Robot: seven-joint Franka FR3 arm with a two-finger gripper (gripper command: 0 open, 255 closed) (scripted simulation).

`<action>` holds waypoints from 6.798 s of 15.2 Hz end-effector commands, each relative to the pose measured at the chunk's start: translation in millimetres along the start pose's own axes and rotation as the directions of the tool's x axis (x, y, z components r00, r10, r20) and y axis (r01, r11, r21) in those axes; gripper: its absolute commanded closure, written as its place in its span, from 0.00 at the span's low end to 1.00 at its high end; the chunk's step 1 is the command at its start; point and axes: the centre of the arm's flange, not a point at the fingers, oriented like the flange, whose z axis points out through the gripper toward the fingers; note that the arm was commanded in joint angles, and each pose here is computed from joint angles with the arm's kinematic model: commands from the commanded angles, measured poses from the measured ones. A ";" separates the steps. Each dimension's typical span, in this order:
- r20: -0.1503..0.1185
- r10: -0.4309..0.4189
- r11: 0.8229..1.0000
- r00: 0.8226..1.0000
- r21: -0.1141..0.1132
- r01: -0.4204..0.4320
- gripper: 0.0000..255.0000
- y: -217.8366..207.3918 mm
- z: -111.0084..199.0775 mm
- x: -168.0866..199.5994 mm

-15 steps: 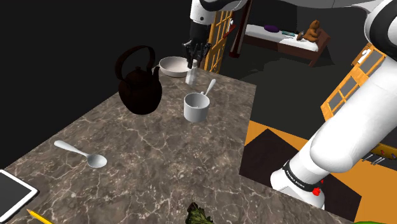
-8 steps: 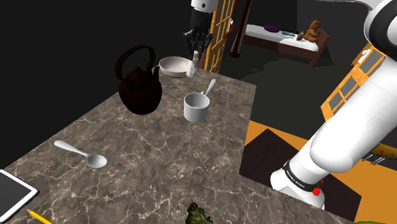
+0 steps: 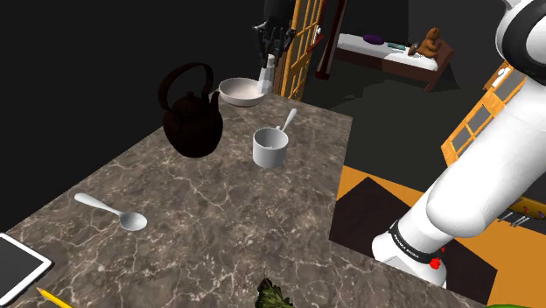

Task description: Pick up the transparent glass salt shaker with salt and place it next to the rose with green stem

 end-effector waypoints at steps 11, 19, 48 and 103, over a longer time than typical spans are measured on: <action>0.000 0.000 1.000 1.000 0.000 0.000 1.00 -54.1 -30.4 -40.5; 0.000 0.000 1.000 1.000 0.000 0.000 1.00 -136.5 -25.0 -106.3; 0.000 0.000 1.000 1.000 0.000 0.000 1.00 -435.2 -5.1 -344.7; 0.000 0.000 1.000 1.000 0.000 0.000 0.00 -480.9 147.4 -394.2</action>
